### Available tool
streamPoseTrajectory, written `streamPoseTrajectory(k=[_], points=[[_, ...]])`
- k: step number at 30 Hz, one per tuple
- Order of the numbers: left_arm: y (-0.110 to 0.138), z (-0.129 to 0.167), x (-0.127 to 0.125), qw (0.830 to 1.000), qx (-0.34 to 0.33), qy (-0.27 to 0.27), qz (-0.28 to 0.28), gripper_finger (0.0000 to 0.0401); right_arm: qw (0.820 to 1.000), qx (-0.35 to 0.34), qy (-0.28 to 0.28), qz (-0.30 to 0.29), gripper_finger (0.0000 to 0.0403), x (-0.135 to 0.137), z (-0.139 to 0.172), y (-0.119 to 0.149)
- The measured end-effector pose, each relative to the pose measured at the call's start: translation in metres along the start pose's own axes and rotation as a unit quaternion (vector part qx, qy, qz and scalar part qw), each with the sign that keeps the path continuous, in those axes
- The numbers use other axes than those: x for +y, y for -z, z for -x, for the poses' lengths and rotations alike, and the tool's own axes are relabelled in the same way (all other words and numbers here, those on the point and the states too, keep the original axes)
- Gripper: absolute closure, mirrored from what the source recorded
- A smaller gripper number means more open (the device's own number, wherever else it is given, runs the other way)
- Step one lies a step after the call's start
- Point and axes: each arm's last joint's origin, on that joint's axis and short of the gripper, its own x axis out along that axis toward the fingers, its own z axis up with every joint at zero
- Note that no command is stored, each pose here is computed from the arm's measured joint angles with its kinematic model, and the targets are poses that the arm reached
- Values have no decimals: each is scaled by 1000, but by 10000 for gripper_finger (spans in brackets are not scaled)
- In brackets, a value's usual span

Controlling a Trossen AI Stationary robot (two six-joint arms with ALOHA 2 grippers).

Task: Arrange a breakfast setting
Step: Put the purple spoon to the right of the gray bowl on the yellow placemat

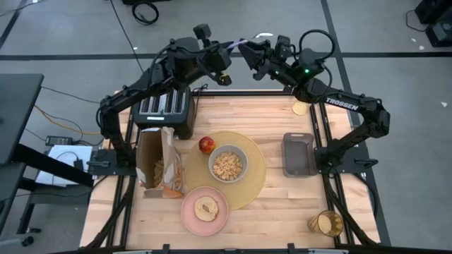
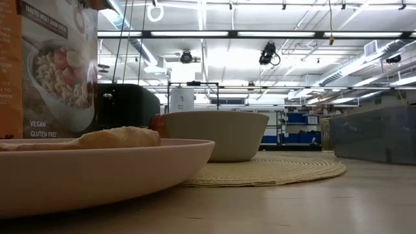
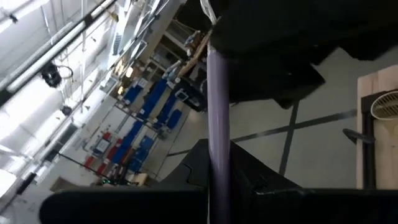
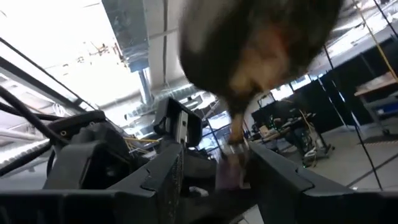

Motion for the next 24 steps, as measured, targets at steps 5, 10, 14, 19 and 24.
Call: streamPoseTrajectory(k=[5,10,14,19,24], points=[[0,-2,-3,998,0,4,-59,371,1000,-3,0,9,244,-1,0,-1],[2,-5,-4,998,2,8,-61,371,1000,-9,-2,15,265,-2,0,-3],[2,-5,-4,999,1,7,-50,371,1000,-9,-1,18,289,-3,0,-3],[1,-5,-4,999,1,6,-36,371,999,-10,1,32,333,-3,0,-3],[2,-5,-4,1000,4,6,-21,348,999,-8,4,33,351,-5,0,-4]])
